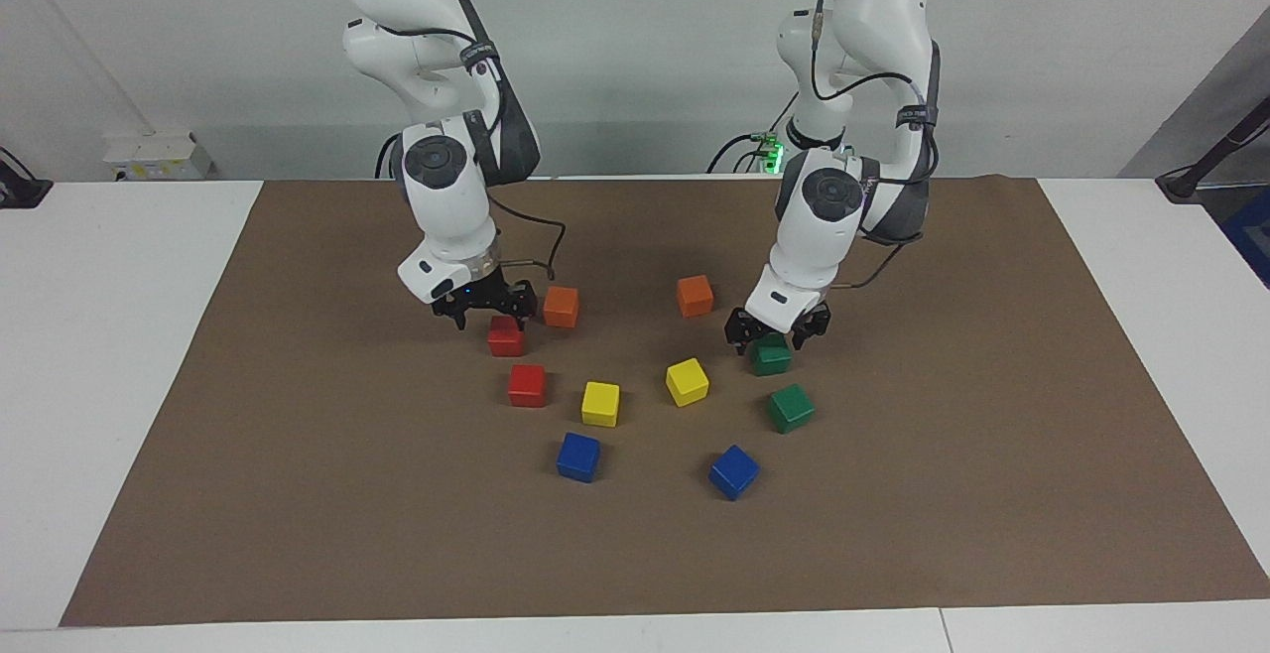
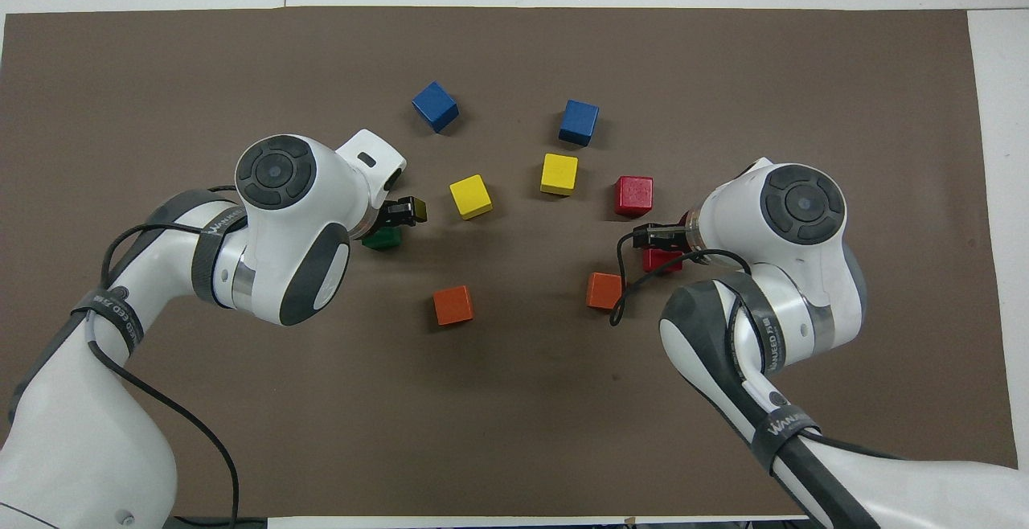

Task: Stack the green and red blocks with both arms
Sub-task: 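Grasp the green block with the left gripper while the right gripper grasps red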

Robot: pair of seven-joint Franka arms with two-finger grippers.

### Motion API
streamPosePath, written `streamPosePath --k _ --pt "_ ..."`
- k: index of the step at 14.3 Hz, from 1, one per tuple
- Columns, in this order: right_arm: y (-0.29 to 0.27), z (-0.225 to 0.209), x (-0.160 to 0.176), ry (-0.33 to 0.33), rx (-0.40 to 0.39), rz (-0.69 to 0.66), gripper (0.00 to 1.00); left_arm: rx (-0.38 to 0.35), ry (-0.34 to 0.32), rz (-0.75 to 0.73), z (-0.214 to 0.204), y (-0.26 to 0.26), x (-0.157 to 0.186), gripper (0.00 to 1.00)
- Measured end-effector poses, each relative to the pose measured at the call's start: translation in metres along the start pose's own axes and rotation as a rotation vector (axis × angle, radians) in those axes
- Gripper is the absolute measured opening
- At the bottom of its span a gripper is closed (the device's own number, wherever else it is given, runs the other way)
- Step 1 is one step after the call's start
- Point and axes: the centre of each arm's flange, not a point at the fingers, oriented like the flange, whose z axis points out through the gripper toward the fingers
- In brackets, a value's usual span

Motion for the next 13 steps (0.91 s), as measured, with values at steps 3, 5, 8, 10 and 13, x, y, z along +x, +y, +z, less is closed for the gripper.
streamPosePath --k 3,5,8,10,13 --pt "-0.001 0.007 -0.003 0.005 0.003 0.002 1.0 -0.016 0.033 -0.027 0.014 -0.004 -0.005 1.0" --pt "-0.001 0.012 -0.005 0.009 0.005 0.002 1.0 -0.018 0.033 -0.032 0.025 -0.006 -0.009 1.0" --pt "0.001 0.022 -0.008 0.002 0.003 0.002 1.0 -0.021 0.039 -0.035 0.029 -0.006 -0.009 1.0" --pt "0.001 0.03 -0.01 0.004 0.005 0.002 1.0 -0.025 0.045 -0.038 0.03 -0.006 -0.008 0.91" --pt "0.002 0.04 -0.011 -0.001 0.005 0.002 1.0 -0.004 0.062 -0.013 0.03 -0.008 -0.007 0.76"
